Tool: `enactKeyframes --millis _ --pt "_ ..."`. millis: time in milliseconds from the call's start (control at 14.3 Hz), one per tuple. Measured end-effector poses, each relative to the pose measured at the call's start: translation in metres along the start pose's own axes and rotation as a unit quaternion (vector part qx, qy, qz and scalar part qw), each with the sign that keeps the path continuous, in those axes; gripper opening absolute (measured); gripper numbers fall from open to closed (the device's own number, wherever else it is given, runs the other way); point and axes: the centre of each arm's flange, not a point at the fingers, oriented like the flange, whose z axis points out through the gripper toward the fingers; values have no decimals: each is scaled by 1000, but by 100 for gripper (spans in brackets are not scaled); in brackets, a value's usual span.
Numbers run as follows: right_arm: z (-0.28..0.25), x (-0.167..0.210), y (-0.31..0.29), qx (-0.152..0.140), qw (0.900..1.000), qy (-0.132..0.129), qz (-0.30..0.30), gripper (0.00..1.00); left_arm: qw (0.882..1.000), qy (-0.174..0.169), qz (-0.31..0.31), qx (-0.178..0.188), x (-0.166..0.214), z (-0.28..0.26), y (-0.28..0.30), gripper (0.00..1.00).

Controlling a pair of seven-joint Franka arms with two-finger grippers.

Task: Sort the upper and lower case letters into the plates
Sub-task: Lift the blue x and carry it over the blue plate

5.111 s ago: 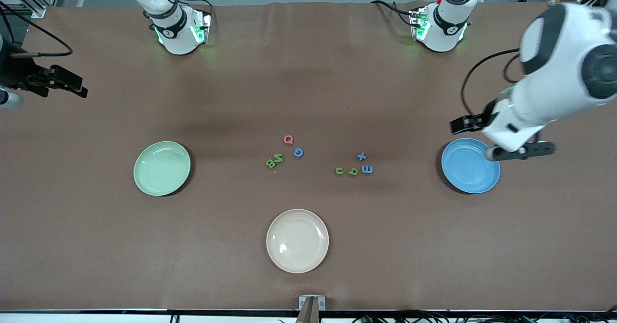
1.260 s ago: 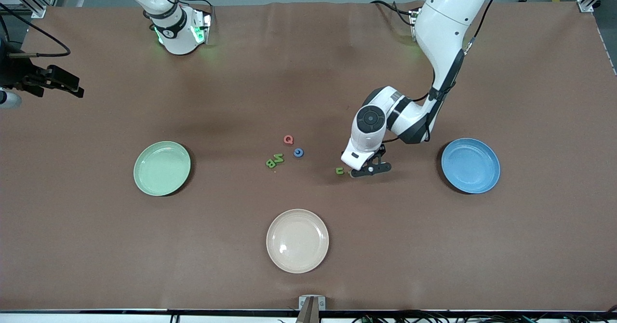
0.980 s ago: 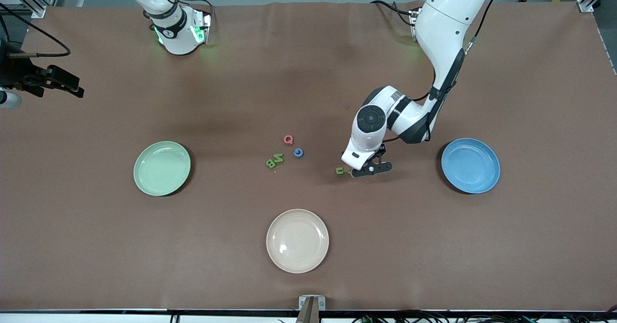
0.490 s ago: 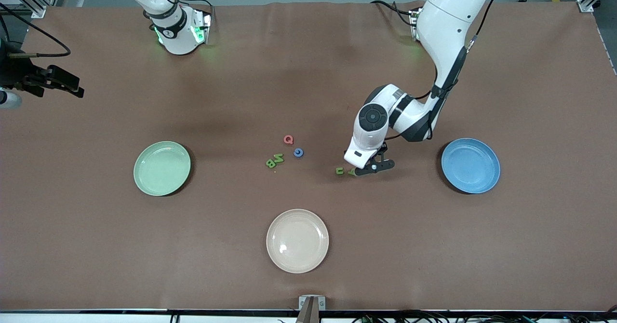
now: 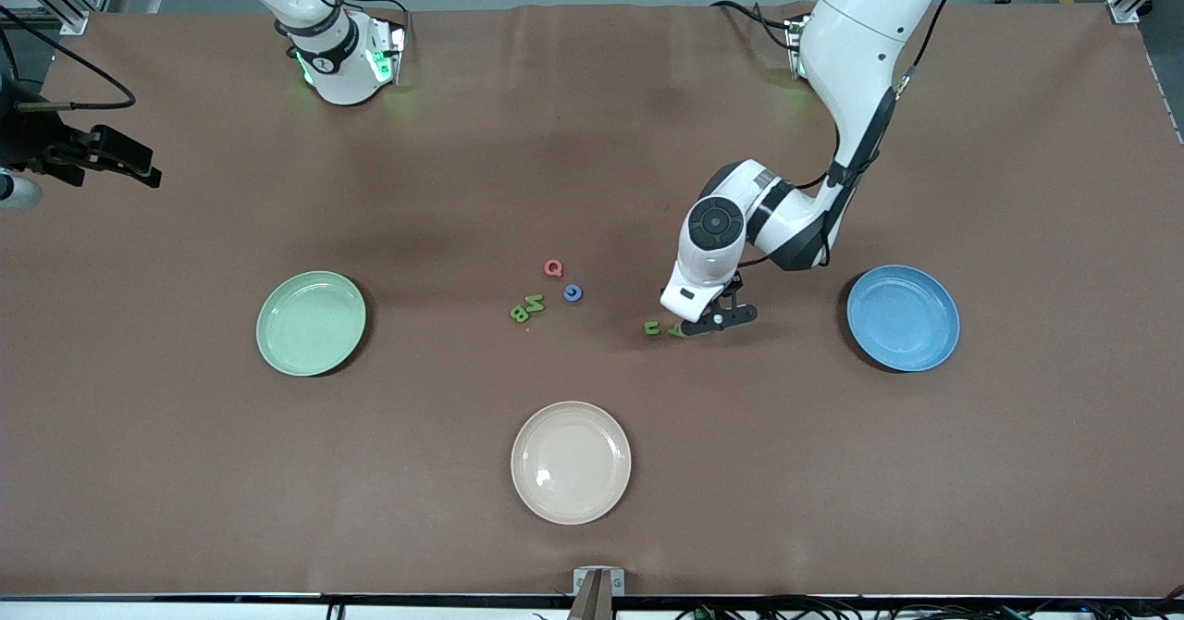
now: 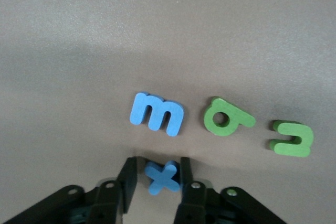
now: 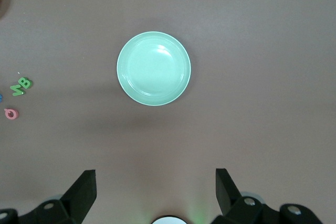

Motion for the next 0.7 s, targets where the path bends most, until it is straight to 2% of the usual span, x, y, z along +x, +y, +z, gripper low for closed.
enactKeyframes --millis 140,280,560,700 --pt "0 0 0 0 1000 0 0 100 1000 0 0 0 0 0 0 39" --pt "0 0 0 0 1000 0 0 100 1000 0 -1 0 0 0 1 29" --pt "0 0 0 0 1000 0 0 100 1000 -1 -23 1 -1 -1 0 27" --pt "0 0 0 0 1000 0 0 100 1000 -7 -26 12 -1 -5 -4 27"
